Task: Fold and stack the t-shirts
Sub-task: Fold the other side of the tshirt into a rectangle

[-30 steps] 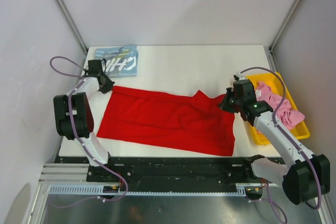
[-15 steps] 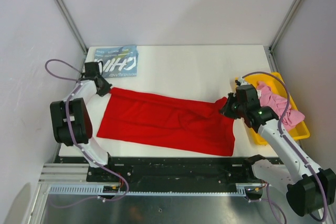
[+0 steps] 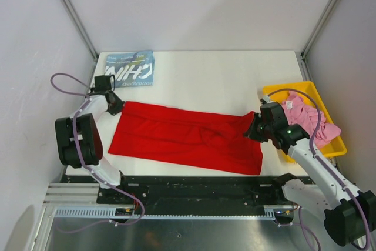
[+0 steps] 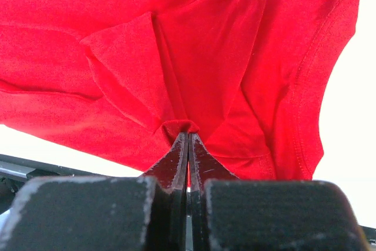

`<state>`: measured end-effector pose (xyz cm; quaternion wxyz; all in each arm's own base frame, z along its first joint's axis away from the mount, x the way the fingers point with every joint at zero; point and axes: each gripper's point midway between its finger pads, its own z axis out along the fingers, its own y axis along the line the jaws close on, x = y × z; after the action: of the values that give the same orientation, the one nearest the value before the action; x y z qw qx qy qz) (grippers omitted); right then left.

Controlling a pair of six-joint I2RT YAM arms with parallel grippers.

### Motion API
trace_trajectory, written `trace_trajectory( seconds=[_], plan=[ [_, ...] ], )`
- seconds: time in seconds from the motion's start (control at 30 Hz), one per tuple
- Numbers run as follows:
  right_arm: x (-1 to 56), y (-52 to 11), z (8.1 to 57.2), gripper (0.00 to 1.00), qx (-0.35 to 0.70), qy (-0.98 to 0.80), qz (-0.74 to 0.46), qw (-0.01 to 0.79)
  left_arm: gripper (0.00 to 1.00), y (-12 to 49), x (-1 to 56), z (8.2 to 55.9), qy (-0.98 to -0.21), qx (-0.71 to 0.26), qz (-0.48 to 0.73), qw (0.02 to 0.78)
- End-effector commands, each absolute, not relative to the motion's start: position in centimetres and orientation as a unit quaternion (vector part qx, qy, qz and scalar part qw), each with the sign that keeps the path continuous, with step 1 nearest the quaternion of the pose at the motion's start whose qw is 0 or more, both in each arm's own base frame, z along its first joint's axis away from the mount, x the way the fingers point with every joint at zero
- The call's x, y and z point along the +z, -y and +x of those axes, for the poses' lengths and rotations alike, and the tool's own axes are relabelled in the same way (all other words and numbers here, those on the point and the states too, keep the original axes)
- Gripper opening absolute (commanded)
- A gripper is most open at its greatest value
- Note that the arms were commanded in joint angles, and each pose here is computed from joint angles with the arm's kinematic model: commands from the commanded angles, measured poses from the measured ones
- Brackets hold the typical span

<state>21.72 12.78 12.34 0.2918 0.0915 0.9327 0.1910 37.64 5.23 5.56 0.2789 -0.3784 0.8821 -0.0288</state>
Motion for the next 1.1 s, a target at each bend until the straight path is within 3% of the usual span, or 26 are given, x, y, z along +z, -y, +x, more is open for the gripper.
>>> trace_trajectory(
  seconds=[0.0,1.07],
  plan=[
    [13.1,-13.1,21.2,0.0,0.207,-0.927,0.101,0.294,0.0,-5.8,7.6,37.5,-0.871,-0.032,-0.383,0.305],
    [12.2,-13.5,19.1,0.0,0.22,-0.933,0.121,0.259,0.0,-5.6,8.1,35.3,-0.871,-0.034,-0.383,0.306]
  ],
)
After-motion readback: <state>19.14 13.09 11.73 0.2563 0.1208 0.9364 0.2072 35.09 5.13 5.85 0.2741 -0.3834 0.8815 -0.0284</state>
